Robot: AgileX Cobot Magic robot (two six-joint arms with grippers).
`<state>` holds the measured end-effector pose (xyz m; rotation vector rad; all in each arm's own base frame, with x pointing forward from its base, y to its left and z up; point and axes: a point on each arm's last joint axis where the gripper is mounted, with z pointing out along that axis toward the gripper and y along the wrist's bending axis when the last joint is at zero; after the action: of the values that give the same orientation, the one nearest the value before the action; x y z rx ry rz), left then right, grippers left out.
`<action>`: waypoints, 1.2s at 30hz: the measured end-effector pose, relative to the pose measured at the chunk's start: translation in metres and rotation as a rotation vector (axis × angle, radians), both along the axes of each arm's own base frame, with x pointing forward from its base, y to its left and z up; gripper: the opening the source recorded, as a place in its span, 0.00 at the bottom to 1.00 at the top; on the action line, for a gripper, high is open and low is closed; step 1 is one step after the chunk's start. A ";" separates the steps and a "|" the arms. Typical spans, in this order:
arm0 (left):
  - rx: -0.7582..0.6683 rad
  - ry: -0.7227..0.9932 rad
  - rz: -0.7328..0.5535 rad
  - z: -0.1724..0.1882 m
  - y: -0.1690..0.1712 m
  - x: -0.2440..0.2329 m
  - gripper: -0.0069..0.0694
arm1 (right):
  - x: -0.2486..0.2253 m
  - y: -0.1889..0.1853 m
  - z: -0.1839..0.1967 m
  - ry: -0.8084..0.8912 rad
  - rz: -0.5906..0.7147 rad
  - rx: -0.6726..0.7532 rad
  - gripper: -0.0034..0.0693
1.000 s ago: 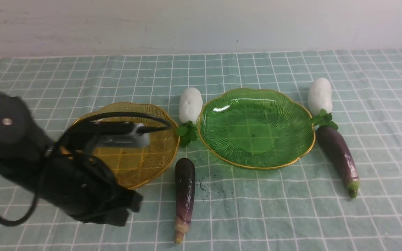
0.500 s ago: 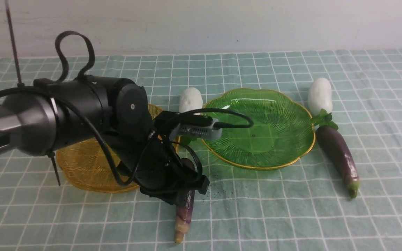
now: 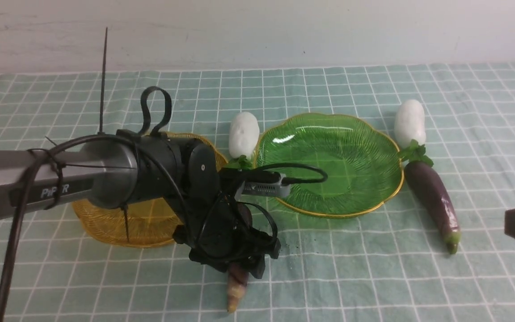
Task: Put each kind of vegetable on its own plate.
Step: Use the left arm to grab an eggplant and put it into the left plate
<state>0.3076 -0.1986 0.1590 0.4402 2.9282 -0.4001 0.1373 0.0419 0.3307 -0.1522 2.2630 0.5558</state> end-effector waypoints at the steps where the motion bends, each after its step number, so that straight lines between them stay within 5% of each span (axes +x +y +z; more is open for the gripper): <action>1: 0.000 0.005 -0.003 0.001 -0.001 0.000 0.50 | 0.001 0.000 0.000 0.008 -0.005 -0.001 0.03; 2: 0.002 0.011 -0.013 0.002 -0.001 0.000 0.40 | 0.004 -0.001 -0.001 0.024 -0.014 -0.010 0.03; 6: -0.011 -0.003 -0.049 0.021 -0.002 0.000 0.42 | 0.014 -0.007 -0.002 0.081 -0.060 -0.065 0.03; 13: -0.078 -0.219 -0.100 0.115 0.008 -0.009 0.42 | 0.059 -0.026 0.000 0.233 -0.192 -0.266 0.03; 21: -0.078 -0.304 0.026 0.151 0.060 -0.004 0.42 | 0.126 -0.023 -0.029 0.364 -0.104 -0.318 0.11; 31: 0.006 -0.211 0.295 0.110 0.149 0.044 0.42 | 0.222 -0.018 -0.108 0.491 0.029 -0.364 0.69; 36: 0.033 -0.126 0.324 0.076 0.160 0.058 0.42 | 0.242 -0.018 -0.148 0.571 0.044 -0.369 0.78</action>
<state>0.3653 -0.0387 0.2355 -0.0092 2.8157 -0.2687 0.3798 0.0241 0.1828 -0.2519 2.9141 0.2072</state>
